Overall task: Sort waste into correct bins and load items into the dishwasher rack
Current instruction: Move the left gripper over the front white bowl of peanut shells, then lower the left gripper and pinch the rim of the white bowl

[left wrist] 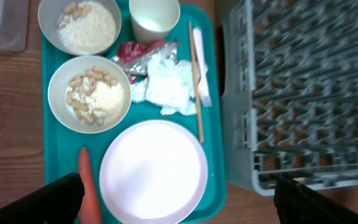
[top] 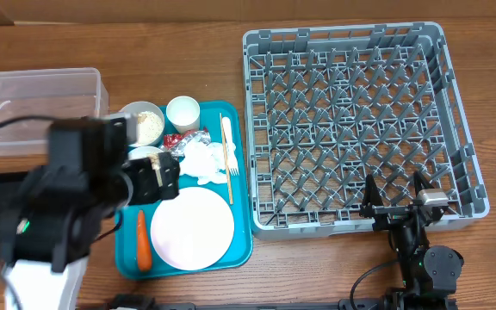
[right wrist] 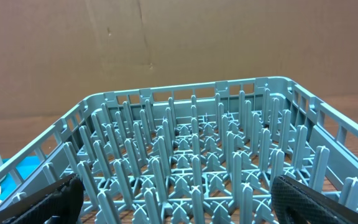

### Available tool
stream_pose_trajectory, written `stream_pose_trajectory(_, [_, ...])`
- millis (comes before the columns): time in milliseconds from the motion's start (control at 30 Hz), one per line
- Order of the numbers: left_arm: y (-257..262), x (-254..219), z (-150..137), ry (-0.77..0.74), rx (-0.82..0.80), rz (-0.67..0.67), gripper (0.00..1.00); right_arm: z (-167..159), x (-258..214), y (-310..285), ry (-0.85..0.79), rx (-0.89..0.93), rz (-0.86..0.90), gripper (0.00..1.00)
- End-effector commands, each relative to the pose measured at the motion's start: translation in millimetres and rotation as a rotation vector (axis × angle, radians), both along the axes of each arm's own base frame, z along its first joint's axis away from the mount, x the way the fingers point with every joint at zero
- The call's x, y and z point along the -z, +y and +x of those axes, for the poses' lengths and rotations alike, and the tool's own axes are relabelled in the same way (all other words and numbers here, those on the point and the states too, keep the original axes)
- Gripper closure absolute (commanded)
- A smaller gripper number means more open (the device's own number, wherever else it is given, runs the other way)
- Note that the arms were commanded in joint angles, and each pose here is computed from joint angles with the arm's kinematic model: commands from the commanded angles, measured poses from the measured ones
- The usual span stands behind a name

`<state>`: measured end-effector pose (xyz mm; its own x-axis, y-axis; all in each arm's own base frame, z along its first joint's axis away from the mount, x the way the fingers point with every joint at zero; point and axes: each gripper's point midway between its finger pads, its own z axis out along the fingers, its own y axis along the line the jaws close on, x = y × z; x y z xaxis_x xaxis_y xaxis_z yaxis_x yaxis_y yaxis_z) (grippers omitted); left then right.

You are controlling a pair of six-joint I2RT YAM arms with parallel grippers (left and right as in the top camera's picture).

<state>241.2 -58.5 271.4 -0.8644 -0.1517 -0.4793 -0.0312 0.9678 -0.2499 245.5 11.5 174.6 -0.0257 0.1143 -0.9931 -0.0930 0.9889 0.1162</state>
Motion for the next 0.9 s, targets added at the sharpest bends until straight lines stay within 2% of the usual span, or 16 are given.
stream_pose_trajectory(0, [5.3,16.1,17.1,0.042,-0.035,0.17,0.0,0.3,2.0,-3.4,-0.003,0.016,-0.008,0.0])
stream_pose_trajectory(167, [15.4,47.3,39.7,0.138,-0.16,0.282,0.0,0.3,2.0,-3.4,-0.003,0.016,-0.008,0.0])
stream_pose_trajectory(300, [7.4,81.9,52.1,0.261,-0.132,0.277,0.0,0.3,2.0,-3.4,-0.003,0.016,-0.008,0.0])
stream_pose_trajectory(433, [-7.6,120.1,56.4,0.402,0.007,0.258,0.0,0.3,2.0,-3.4,-0.003,0.016,-0.008,0.0])
stream_pose_trajectory(500, [-5.4,137.6,60.7,0.457,0.006,0.262,0.0,0.3,2.0,-3.4,-0.003,0.016,-0.008,0.0])
stream_pose_trajectory(633, [-2.7,166.1,72.5,0.522,0.027,0.22,0.0,0.3,2.0,-3.4,-0.003,0.016,-0.008,0.0])
stream_pose_trajectory(700, [-0.9,178.0,80.6,0.538,0.045,0.158,0.0,0.3,2.0,-3.4,-0.003,0.016,-0.008,0.0])
stream_pose_trajectory(867, [6.9,190.9,88.6,0.553,0.043,0.066,0.0,0.3,2.0,-3.4,-0.003,0.016,-0.008,0.0])
